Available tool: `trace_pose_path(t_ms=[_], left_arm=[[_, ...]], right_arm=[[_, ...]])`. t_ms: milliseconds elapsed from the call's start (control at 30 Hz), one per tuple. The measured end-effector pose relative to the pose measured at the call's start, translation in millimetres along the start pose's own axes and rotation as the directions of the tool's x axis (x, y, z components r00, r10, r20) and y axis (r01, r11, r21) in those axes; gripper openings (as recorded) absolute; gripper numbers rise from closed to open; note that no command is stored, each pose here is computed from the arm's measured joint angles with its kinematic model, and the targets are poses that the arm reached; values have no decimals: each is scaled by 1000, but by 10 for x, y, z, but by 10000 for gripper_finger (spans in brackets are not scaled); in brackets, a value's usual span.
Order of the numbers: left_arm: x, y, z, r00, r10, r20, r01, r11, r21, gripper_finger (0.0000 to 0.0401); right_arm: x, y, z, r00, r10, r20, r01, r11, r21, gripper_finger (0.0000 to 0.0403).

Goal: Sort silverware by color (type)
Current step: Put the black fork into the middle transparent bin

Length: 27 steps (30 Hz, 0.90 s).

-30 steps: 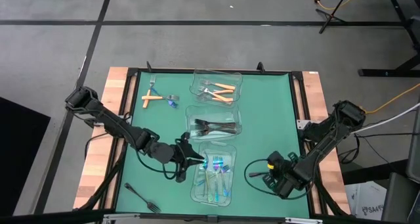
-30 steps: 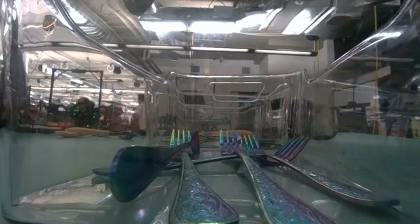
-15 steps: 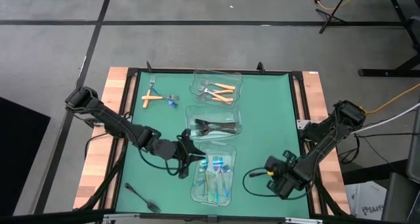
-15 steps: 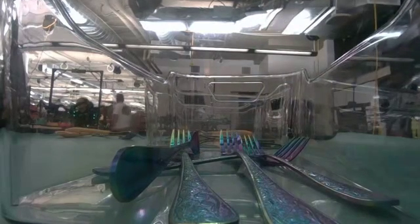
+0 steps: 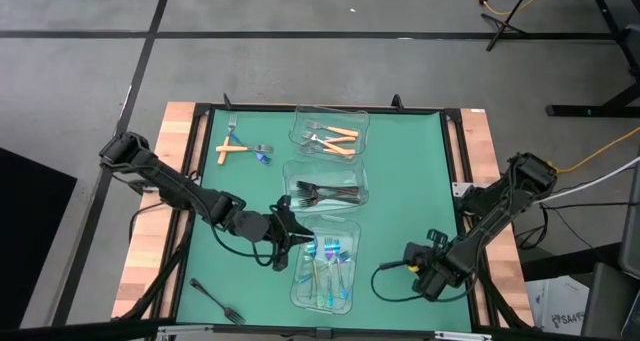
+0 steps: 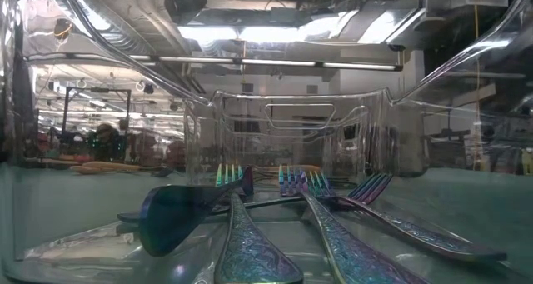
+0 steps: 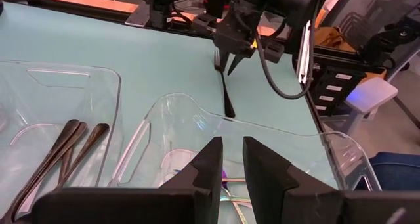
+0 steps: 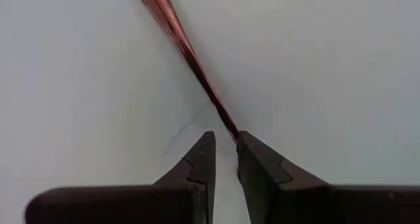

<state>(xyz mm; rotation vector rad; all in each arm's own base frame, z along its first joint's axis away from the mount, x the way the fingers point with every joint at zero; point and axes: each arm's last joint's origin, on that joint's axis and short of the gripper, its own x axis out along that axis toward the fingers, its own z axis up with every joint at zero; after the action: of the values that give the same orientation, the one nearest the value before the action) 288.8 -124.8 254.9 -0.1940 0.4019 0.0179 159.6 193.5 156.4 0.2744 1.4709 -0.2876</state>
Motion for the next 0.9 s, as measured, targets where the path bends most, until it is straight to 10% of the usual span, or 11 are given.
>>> trace_pose_path(t_ms=[900], left_arm=[[20, 53, 21, 1000, 17, 4, -17, 1000, -25, 55]], right_arm=[[189, -112, -51, 1000, 3, 3, -2, 994, -112, 6]])
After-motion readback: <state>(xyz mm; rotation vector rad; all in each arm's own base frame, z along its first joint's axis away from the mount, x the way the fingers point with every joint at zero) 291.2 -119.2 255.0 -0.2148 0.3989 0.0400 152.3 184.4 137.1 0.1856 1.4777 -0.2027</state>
